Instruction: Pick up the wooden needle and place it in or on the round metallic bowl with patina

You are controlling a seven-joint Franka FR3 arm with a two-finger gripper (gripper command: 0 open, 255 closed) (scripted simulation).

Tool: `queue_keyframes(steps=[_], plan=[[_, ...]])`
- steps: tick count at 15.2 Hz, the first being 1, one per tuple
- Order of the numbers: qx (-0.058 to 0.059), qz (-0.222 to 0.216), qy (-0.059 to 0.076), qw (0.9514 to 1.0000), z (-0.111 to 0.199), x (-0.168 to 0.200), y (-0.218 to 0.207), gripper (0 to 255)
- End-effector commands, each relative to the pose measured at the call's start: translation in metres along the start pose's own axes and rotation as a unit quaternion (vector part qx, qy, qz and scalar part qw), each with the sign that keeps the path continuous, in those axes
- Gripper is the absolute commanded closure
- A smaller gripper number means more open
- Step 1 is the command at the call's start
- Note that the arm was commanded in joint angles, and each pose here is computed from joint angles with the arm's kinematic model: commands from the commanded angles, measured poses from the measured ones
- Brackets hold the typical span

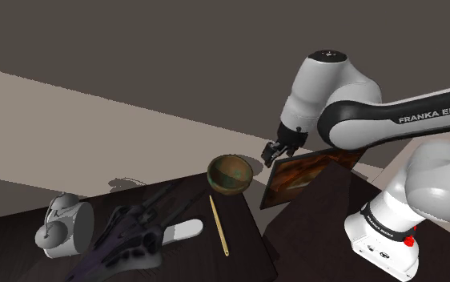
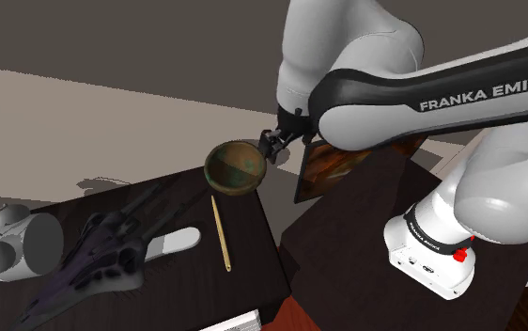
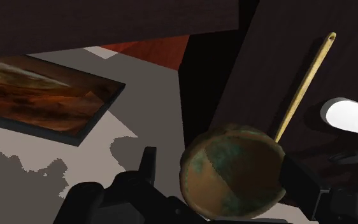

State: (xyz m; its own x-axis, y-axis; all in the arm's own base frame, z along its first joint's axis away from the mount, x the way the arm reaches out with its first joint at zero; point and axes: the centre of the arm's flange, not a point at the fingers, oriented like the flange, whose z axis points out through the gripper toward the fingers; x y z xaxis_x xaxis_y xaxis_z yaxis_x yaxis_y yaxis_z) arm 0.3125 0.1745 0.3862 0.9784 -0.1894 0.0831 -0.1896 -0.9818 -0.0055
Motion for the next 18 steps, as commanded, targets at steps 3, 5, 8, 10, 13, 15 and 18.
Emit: queue_keyframes(steps=[3, 5, 8, 10, 13, 15, 18], plan=[[0.006, 0.022, -0.003, 0.9997, 0.041, -0.002, -0.033, 0], [0.009, 0.032, -0.005, 0.9994, 0.061, -0.004, -0.049, 0], [0.013, 0.048, -0.008, 0.9987, 0.09, -0.005, -0.075, 0], [0.015, 0.059, -0.01, 0.9981, 0.11, -0.006, -0.092, 0], [0.019, 0.074, -0.013, 0.997, 0.139, -0.006, -0.117, 0], [0.022, 0.085, -0.015, 0.9961, 0.158, -0.006, -0.135, 0], [0.026, 0.1, -0.018, 0.9945, 0.187, -0.005, -0.161, 0]])
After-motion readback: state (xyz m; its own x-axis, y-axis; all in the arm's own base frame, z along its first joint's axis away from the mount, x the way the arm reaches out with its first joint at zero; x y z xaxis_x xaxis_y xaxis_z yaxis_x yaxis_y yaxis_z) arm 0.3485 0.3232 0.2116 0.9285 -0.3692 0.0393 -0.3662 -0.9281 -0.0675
